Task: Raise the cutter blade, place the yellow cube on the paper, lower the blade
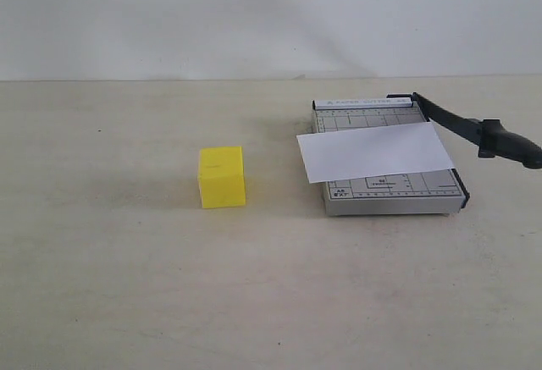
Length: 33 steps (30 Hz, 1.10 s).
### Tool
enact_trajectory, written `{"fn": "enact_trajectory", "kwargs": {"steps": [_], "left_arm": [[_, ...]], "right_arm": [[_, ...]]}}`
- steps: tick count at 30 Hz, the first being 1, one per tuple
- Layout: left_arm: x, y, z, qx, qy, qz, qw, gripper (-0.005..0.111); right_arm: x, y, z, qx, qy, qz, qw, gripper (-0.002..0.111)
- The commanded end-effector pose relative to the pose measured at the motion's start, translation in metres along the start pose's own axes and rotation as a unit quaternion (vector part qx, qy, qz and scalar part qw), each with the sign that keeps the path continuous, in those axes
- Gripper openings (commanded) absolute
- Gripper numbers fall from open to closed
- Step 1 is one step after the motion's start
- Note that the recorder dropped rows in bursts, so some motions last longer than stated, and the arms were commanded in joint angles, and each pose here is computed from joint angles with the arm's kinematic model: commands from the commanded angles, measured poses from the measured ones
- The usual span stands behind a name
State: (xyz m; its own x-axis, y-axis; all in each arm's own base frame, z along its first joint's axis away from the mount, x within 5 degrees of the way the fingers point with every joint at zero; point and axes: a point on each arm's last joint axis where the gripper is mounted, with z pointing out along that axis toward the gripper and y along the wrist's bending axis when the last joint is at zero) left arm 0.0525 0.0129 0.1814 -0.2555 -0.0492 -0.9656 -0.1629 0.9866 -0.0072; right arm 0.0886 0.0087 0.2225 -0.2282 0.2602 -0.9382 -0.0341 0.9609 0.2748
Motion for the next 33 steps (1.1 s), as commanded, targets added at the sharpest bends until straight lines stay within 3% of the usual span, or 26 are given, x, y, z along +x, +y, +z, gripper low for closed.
{"fn": "enact_trajectory", "kwargs": {"steps": [1, 9, 11, 14, 19, 24, 26, 29, 31, 33], "left_arm": [[-0.001, 0.0, 0.0, -0.002, -0.004, 0.005, 1.0, 0.004], [-0.001, 0.001, 0.0, -0.004, -0.006, 0.02, 1.0, 0.004], [-0.006, -0.002, -0.001, 0.011, -0.034, 0.008, 0.999, 0.004], [-0.019, -0.01, -0.003, 0.066, -0.097, -0.13, 0.985, 0.004], [-0.036, -0.012, -0.009, 0.103, -0.186, -0.183, 0.96, 0.004], [-0.041, -0.012, -0.011, 0.134, -0.205, -0.277, 0.929, 0.004], [-0.042, -0.014, -0.011, 0.14, -0.204, -0.264, 0.932, 0.004], [-0.049, -0.033, -0.011, 0.244, -0.208, -0.197, 0.927, 0.004], [-0.05, -0.05, 0.005, 0.293, -0.119, -0.146, 0.937, 0.004], [-0.066, -0.061, 0.027, 0.316, -0.073, -0.127, 0.938, 0.004]], "right_arm": [[-0.003, -0.002, -0.001, 0.013, -0.022, 0.004, 1.0, 0.0], [-0.004, -0.003, -0.001, 0.013, -0.023, 0.004, 1.0, 0.0], [-0.004, -0.003, -0.001, 0.013, -0.023, 0.004, 1.0, 0.0], [-0.004, -0.003, -0.001, 0.013, -0.023, 0.004, 1.0, 0.0], [-0.004, -0.003, -0.001, 0.013, -0.023, 0.01, 1.0, 0.0], [-0.004, -0.002, -0.001, 0.013, -0.023, 0.012, 1.0, 0.0], [-0.004, -0.002, -0.001, 0.013, -0.023, 0.012, 1.0, 0.0], [-0.004, -0.002, -0.001, 0.013, -0.023, 0.012, 1.0, 0.0], [-0.004, -0.002, -0.001, 0.013, -0.023, 0.012, 1.0, 0.0], [-0.004, -0.002, -0.001, 0.013, -0.023, 0.012, 1.0, 0.0]]}}
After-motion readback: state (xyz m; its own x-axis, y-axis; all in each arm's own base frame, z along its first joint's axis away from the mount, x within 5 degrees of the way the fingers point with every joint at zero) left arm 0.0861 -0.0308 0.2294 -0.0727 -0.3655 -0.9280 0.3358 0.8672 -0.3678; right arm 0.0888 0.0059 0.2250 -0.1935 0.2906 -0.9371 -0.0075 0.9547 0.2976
